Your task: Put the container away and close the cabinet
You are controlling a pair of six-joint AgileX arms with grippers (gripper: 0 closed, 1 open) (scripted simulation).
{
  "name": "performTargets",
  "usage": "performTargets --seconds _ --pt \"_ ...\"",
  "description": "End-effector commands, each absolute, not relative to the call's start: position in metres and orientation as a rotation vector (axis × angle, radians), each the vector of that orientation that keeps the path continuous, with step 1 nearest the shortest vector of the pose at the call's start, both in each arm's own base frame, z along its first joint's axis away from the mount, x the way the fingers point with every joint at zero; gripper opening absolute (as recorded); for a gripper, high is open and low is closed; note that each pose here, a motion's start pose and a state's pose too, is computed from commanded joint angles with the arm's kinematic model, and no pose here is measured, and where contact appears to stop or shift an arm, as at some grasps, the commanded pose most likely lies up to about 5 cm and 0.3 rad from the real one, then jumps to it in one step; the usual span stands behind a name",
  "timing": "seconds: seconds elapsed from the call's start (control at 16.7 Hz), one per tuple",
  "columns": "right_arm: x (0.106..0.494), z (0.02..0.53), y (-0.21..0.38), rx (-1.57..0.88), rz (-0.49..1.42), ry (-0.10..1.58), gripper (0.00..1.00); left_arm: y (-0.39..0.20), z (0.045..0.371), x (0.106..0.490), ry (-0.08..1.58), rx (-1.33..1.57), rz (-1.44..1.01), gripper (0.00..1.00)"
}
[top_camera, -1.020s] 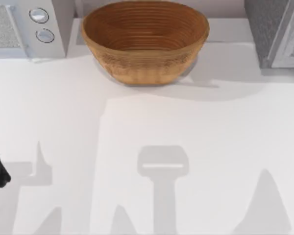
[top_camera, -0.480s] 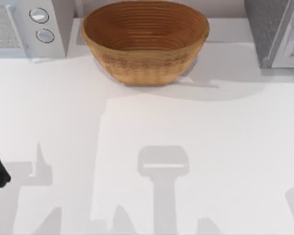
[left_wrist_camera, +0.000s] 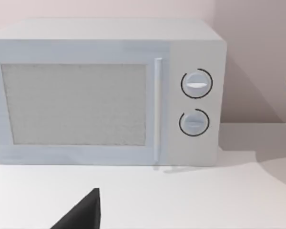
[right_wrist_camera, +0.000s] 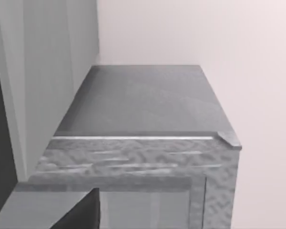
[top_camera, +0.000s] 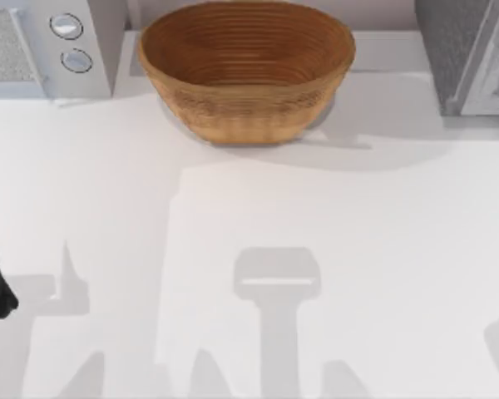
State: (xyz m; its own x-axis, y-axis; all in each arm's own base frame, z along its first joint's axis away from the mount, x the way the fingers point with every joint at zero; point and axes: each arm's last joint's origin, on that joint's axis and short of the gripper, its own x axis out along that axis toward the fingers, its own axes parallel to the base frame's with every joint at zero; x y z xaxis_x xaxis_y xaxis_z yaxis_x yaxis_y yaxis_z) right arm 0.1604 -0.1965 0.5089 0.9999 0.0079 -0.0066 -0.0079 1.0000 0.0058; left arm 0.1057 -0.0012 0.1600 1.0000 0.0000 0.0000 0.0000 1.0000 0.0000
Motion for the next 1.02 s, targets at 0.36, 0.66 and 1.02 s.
performTargets --seconds 0.36,0.66,1.02 --pt "0.208 0.509 -0.147 0.022 0.016 0.002 1.0 -0.001 0.16 0.106 0.0 0.0 0.0 1.0" --pt "0.245 0.51 -0.072 0.028 0.01 -0.001 1.0 -0.001 0.16 0.106 0.0 0.0 0.0 1.0" --pt "0.251 0.51 0.029 0.022 0.004 0.001 1.0 -0.001 0.16 0.106 0.0 0.0 0.0 1.0"
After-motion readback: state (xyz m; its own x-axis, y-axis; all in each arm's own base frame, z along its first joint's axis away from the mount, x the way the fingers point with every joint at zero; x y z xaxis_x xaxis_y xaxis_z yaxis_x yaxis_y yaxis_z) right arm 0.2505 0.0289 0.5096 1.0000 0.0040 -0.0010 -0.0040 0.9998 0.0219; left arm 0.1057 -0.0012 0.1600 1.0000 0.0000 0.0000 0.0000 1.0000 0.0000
